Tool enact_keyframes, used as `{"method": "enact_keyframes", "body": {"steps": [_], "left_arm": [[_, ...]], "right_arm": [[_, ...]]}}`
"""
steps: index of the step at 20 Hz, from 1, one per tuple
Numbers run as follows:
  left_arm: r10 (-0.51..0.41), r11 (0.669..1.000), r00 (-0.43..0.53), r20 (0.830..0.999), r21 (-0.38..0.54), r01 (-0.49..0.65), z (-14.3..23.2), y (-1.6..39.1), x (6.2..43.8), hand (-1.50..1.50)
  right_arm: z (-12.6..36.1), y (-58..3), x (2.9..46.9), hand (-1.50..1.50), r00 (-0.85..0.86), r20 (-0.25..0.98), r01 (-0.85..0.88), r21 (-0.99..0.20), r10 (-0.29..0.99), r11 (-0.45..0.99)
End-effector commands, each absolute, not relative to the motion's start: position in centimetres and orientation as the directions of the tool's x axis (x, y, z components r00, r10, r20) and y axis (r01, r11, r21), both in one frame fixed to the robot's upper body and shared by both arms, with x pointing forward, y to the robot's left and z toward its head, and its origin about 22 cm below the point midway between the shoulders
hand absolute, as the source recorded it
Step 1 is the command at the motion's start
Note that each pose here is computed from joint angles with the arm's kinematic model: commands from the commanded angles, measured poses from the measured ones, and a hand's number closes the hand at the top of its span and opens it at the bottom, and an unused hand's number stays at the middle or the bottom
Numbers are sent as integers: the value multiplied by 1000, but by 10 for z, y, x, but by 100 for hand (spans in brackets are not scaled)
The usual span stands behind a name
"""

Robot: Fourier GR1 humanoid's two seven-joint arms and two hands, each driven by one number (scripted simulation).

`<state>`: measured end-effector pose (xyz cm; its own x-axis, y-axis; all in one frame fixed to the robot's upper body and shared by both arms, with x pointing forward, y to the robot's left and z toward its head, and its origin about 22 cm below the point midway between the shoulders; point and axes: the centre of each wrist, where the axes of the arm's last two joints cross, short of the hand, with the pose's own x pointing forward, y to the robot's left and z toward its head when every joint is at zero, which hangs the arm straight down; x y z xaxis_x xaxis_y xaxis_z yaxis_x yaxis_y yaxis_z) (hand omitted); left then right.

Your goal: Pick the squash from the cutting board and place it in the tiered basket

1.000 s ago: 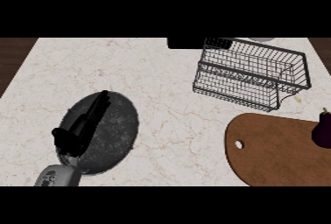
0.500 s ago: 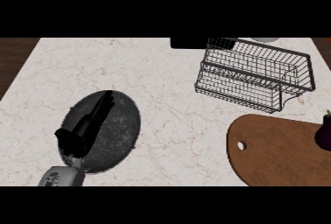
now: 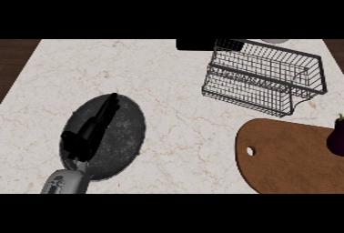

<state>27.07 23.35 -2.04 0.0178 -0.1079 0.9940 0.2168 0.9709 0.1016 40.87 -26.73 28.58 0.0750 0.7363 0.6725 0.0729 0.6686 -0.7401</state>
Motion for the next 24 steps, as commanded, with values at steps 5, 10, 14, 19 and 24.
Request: {"method": "enact_keyframes", "body": {"steps": [5,10,14,19,24], "left_arm": [[-104,973,15,994,99,211,-4,235,278,0],[-110,972,11,994,105,209,-33,245,261,0],[-96,975,17,995,91,201,-13,239,279,0],[-101,971,26,995,93,221,-16,246,267,0],[-87,972,18,996,81,219,-16,224,258,0]], "right_arm": [[248,-230,444,150,56,702,18,-711,710,703],[262,-215,451,150,71,778,-20,-625,625,780],[230,-202,454,150,224,832,-96,-500,508,861],[231,-197,462,-150,359,860,-122,-341,362,932],[241,-232,453,-150,293,924,7,-259,246,966]]}}
